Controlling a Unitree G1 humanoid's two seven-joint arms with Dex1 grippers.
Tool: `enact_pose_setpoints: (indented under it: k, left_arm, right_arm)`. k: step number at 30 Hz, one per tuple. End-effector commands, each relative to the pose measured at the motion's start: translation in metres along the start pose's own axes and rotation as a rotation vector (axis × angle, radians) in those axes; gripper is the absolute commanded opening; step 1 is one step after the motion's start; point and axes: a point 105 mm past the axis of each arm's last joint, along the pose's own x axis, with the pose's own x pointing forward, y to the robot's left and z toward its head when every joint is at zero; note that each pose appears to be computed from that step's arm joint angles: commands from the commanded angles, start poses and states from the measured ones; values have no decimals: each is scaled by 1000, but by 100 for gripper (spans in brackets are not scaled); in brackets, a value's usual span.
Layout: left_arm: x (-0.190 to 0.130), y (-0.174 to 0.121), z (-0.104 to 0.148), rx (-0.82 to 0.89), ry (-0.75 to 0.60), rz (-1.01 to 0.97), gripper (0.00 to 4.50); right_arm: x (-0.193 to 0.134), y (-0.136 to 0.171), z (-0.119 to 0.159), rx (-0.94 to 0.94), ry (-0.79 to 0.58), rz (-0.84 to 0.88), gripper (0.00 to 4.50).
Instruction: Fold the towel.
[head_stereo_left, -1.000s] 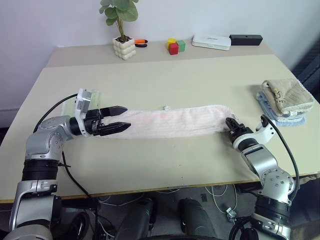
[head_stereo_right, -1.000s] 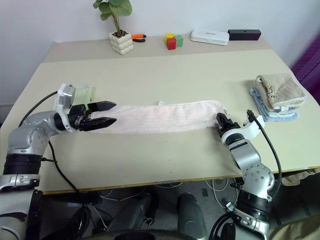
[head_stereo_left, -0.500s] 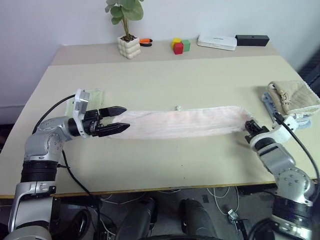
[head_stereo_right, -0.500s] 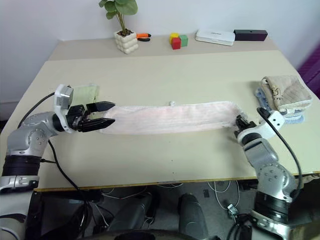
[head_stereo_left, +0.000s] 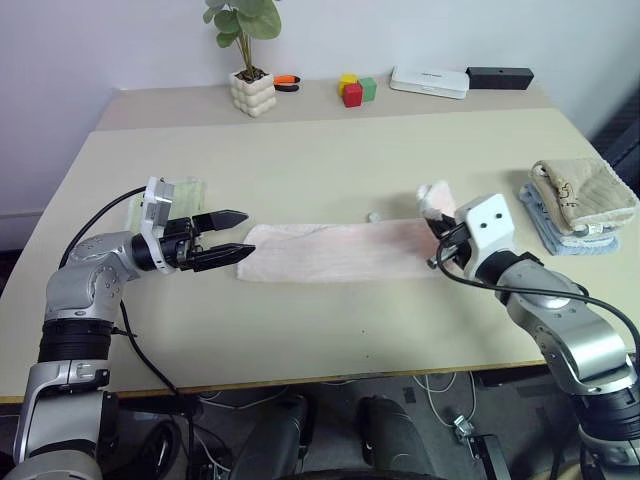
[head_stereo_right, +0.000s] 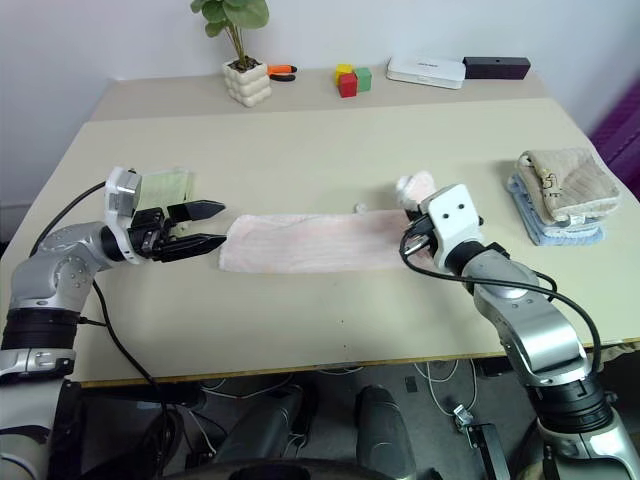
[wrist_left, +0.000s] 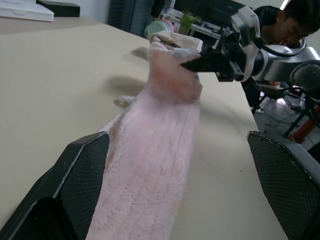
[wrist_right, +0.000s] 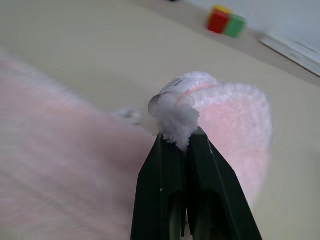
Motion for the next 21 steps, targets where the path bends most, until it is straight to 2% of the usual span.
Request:
enact_pose_setpoints:
  k: [1, 7, 13, 17, 20, 21]
  left_arm:
    - [-3, -2, 9, 47, -23, 10, 450]
    - [-2, -5, 8, 52, -29, 20, 450]
    - [-3, -7, 9, 56, -32, 26, 450]
    - [-3, -8, 9, 47, -31, 26, 450]
    - [-4, -7, 9, 52, -29, 32, 450]
    - [-4, -7, 9, 54, -28, 33, 450]
  right_arm:
    - [9, 39, 22, -71, -83, 174, 3]
    - [19, 63, 20, -63, -80, 284, 3]
    - [27, 79, 20, -45, -82, 326, 3]
    - [31, 106, 13, -60, -57, 416, 3]
    - [31, 110, 11, -65, -54, 438, 3]
    - [32, 109, 11, -59, -57, 437, 27]
